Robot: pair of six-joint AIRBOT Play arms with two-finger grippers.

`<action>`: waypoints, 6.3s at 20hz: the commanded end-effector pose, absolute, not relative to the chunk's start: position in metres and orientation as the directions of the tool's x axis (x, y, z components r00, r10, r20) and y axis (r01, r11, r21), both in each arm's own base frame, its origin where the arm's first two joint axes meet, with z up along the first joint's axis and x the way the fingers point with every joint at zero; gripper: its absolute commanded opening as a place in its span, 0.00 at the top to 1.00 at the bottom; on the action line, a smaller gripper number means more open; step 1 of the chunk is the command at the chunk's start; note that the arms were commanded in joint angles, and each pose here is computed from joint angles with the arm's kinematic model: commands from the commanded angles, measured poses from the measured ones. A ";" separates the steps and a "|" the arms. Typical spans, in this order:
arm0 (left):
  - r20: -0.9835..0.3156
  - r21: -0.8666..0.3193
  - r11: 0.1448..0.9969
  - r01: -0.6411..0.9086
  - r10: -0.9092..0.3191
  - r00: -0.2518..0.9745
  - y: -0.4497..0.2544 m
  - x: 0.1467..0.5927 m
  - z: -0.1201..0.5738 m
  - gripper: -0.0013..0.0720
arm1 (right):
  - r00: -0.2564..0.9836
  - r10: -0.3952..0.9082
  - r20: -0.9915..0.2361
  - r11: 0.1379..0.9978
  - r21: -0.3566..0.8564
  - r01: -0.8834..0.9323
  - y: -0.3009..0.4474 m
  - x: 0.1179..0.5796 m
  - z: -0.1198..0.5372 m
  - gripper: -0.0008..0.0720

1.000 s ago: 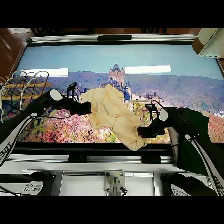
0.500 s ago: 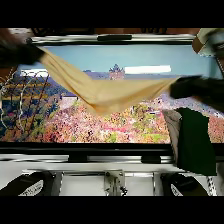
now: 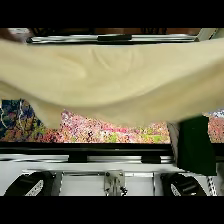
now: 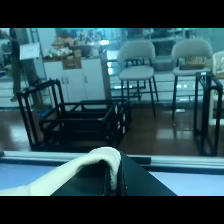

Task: Fold the shirts.

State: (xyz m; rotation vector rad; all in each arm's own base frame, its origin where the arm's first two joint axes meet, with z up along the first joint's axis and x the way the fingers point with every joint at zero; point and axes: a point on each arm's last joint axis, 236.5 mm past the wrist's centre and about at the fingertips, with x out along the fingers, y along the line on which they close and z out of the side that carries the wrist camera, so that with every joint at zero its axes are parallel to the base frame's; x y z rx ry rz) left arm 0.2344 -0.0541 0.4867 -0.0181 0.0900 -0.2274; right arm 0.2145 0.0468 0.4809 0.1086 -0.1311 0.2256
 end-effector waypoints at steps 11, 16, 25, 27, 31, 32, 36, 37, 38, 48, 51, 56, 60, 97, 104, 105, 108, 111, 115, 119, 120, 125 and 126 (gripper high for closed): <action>-0.849 -0.121 0.984 0.132 -0.171 0.500 -0.064 0.289 0.092 0.94 | 0.878 -0.111 -0.466 0.964 -0.267 -0.019 0.033 0.407 0.259 0.89; -0.811 -0.312 0.948 0.063 -0.300 0.503 -0.099 0.325 0.019 0.94 | 0.830 -0.005 -0.558 1.000 0.015 0.016 0.096 0.520 0.119 0.89; -0.841 -0.226 0.960 0.166 -0.278 0.464 -0.096 0.331 0.012 0.94 | 0.418 0.186 -0.889 0.982 0.180 -0.054 0.148 0.448 0.027 0.24; -0.846 -0.185 0.966 0.182 -0.250 0.471 -0.089 0.334 0.020 0.94 | 0.340 0.199 -0.919 0.978 0.165 -0.125 0.136 0.407 0.062 0.24; -0.846 -0.160 0.969 0.189 -0.233 0.480 -0.086 0.337 0.026 0.94 | 0.088 0.256 -0.963 0.965 0.250 -0.074 0.093 0.324 0.077 0.24; -0.851 -0.160 0.969 0.190 -0.233 0.470 -0.086 0.335 0.024 0.94 | 0.046 0.288 -0.956 0.958 0.288 -0.014 0.091 0.309 0.066 0.24; -0.872 -0.161 0.968 0.193 -0.231 0.432 -0.085 0.326 0.019 0.94 | -0.007 0.501 -0.866 0.825 0.475 0.307 0.146 0.247 -0.024 0.24; -0.873 -0.161 0.968 0.193 -0.231 0.429 -0.085 0.325 0.019 0.94 | 0.004 0.542 -0.840 0.787 0.510 0.348 0.165 0.235 -0.046 0.24; -0.873 -0.161 0.968 0.193 -0.231 0.429 -0.085 0.325 0.019 0.94 | 0.015 0.552 -0.834 0.766 0.515 0.385 0.178 0.225 -0.065 0.24; -0.873 -0.162 0.968 0.192 -0.231 0.429 -0.085 0.325 0.019 0.94 | 0.183 0.560 -0.808 0.671 0.571 0.473 0.248 0.230 -0.110 0.24; -0.873 -0.162 0.968 0.192 -0.231 0.429 -0.085 0.325 0.019 0.94 | 0.254 0.561 -0.788 0.632 0.606 0.483 0.254 0.244 -0.107 0.24; -0.873 -0.160 0.968 0.194 -0.230 0.430 -0.085 0.325 0.019 0.94 | 0.269 0.600 -0.754 0.633 0.653 0.416 0.266 0.253 -0.091 0.89; -0.887 -0.090 0.961 0.262 -0.197 0.418 -0.077 0.324 0.045 0.94 | 0.420 0.675 -0.606 0.680 0.732 -0.037 0.269 0.307 0.029 0.89; -0.846 -0.271 0.954 0.131 -0.301 0.440 -0.127 0.511 0.004 0.94 | 0.619 0.363 -0.697 0.786 0.585 0.198 0.121 0.531 0.037 0.89; -0.919 -0.294 0.952 0.081 -0.305 0.249 -0.104 0.479 -0.005 0.24 | 0.576 0.414 -0.705 0.793 0.590 0.152 0.130 0.522 0.038 0.29; -0.929 -0.288 0.954 0.078 -0.299 0.218 -0.088 0.471 0.009 0.24 | 0.575 0.417 -0.704 0.808 0.577 0.121 0.120 0.514 0.057 0.29; -0.948 -0.282 0.957 0.069 -0.289 0.132 -0.030 0.430 0.043 0.24 | 0.489 0.404 -0.773 0.871 0.489 0.053 0.084 0.459 0.092 0.29; -0.947 -0.319 0.944 -0.084 -0.314 0.069 0.016 0.378 0.034 0.24 | 0.288 0.307 -0.907 0.949 0.316 -0.013 0.049 0.387 0.087 0.29; -0.928 -0.345 0.900 -0.266 -0.370 -0.052 0.037 0.302 -0.035 0.24 | 0.207 0.333 -0.920 0.943 0.327 -0.064 0.057 0.350 0.089 0.29; -0.928 -0.336 0.888 -0.314 -0.370 -0.051 0.040 0.280 -0.084 0.24 | 0.206 0.349 -0.914 0.937 0.345 -0.056 0.061 0.346 0.084 0.29; -0.931 -0.332 0.887 -0.321 -0.362 -0.040 0.040 0.280 -0.091 0.24 | 0.208 0.349 -0.914 0.937 0.345 -0.053 0.061 0.347 0.084 0.29; -0.910 -0.381 0.864 -0.329 -0.413 -0.031 0.025 0.275 -0.112 0.24 | 0.211 0.351 -0.912 0.935 0.353 -0.032 0.061 0.347 0.084 0.29; -0.905 -0.395 0.853 -0.342 -0.425 -0.013 0.021 0.278 -0.115 0.24 | 0.211 0.352 -0.912 0.935 0.354 -0.029 0.061 0.347 0.084 0.29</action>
